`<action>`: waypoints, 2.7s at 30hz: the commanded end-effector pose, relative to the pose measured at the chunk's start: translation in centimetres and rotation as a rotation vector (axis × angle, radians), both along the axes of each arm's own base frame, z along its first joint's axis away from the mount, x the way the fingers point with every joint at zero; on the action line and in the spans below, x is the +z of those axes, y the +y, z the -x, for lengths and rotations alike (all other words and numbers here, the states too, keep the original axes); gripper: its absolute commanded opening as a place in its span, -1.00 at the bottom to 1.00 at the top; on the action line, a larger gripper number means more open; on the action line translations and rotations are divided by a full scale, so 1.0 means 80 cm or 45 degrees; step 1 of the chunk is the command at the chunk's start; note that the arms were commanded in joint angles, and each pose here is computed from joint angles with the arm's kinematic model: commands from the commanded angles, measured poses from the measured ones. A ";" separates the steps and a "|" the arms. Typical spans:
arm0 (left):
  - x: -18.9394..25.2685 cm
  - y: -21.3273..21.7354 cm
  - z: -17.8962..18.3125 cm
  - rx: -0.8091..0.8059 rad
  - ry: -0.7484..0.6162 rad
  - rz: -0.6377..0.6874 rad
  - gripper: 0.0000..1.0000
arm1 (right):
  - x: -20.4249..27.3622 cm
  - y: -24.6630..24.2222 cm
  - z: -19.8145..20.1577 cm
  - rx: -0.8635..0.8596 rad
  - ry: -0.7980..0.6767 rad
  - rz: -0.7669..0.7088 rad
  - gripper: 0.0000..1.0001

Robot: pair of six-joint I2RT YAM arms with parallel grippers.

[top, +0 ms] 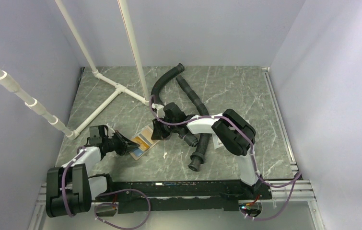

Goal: Put the credit cards into the card holder
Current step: Insert the credit card into the card holder.

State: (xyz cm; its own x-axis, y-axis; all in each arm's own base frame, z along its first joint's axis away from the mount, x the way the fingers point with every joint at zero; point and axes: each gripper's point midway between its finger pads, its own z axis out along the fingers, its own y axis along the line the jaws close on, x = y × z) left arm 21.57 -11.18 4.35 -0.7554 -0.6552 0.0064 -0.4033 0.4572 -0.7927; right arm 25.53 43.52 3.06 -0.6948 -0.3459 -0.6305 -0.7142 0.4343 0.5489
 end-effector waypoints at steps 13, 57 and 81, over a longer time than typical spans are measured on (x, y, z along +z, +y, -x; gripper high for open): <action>-0.012 -0.001 -0.004 -0.074 -0.014 0.037 -1.00 | -0.018 0.001 -0.007 0.018 -0.012 0.036 -0.77; -0.054 0.032 -0.011 -0.099 0.411 -0.185 -1.00 | -0.032 -0.001 -0.010 0.030 0.027 0.057 -0.81; -0.036 0.039 -0.028 -0.147 0.276 -0.387 -1.00 | -0.022 -0.011 -0.027 -0.036 0.045 0.095 -0.31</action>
